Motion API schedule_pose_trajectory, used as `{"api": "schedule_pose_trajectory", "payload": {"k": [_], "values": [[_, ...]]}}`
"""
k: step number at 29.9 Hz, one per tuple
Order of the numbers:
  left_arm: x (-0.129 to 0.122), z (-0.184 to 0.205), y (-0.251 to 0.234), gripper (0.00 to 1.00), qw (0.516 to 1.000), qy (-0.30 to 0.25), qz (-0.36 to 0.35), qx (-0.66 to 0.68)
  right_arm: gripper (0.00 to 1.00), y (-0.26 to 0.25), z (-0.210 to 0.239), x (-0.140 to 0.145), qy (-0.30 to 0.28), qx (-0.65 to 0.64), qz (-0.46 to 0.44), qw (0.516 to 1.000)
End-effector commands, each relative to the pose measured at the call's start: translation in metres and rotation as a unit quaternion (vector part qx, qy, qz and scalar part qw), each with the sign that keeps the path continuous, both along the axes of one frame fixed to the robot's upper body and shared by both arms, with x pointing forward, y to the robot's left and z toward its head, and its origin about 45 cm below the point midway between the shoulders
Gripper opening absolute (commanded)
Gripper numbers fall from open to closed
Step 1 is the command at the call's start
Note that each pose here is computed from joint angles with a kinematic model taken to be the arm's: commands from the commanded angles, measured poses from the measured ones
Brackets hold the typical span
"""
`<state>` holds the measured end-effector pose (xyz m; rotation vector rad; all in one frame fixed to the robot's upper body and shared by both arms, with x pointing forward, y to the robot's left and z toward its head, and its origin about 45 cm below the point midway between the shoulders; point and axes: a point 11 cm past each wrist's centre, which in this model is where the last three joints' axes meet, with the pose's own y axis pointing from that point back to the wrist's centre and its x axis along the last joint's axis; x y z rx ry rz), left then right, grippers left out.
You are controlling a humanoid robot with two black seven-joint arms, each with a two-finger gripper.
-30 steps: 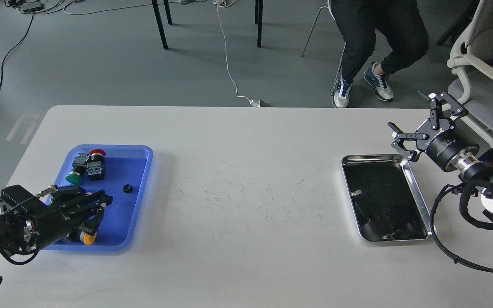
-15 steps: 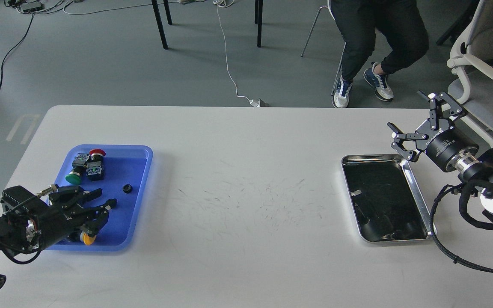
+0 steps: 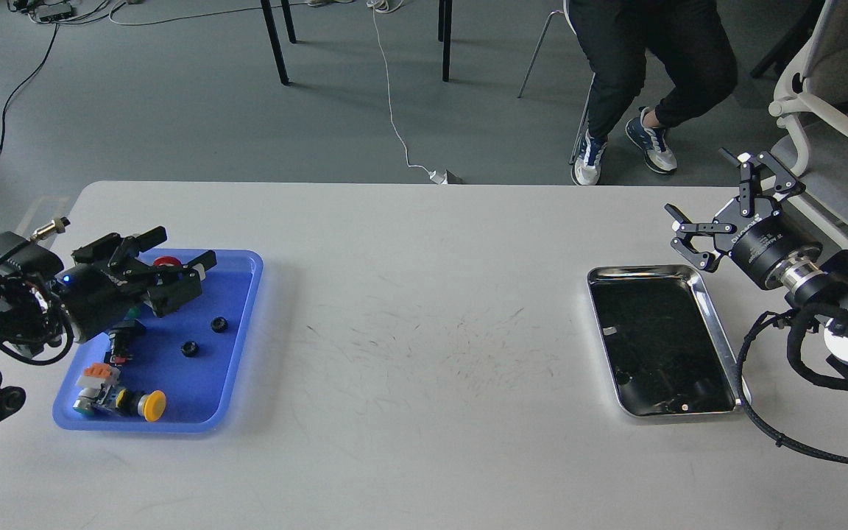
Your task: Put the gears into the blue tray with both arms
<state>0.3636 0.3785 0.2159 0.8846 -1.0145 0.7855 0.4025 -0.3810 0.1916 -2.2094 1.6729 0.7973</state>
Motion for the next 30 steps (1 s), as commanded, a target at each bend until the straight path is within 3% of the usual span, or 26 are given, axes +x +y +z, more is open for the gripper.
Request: {"api": "schedule_pose_trajectory", "payload": {"k": [1, 7, 17, 22, 30], "values": [[0.033, 0.036, -0.009, 0.95, 0.982, 0.038, 0.065, -0.173, 0.97, -0.006, 0.012, 0.005, -0.015, 0.003, -0.009, 1.0], [0.066, 0.041, -0.004, 0.96, 0.895, 0.085, 0.167, -0.406, 0.98, -0.009, 0.022, 0.008, -0.03, 0.015, -0.014, 0.999], [0.103, 0.022, -0.005, 0.96, 0.729, 0.118, 0.204, -0.642, 0.98, 0.006, 0.05, 0.015, -0.065, 0.05, -0.006, 0.997], [0.1, 0.01, 0.0, 0.96, 0.695, 0.164, 0.161, -0.681, 0.98, -0.008, 0.058, 0.016, -0.059, 0.034, -0.034, 0.997], [0.103, -0.021, 0.012, 0.98, 0.656, 0.184, 0.239, -0.691, 0.97, -0.023, 0.058, 0.015, 0.005, -0.014, -0.073, 0.997]]}}
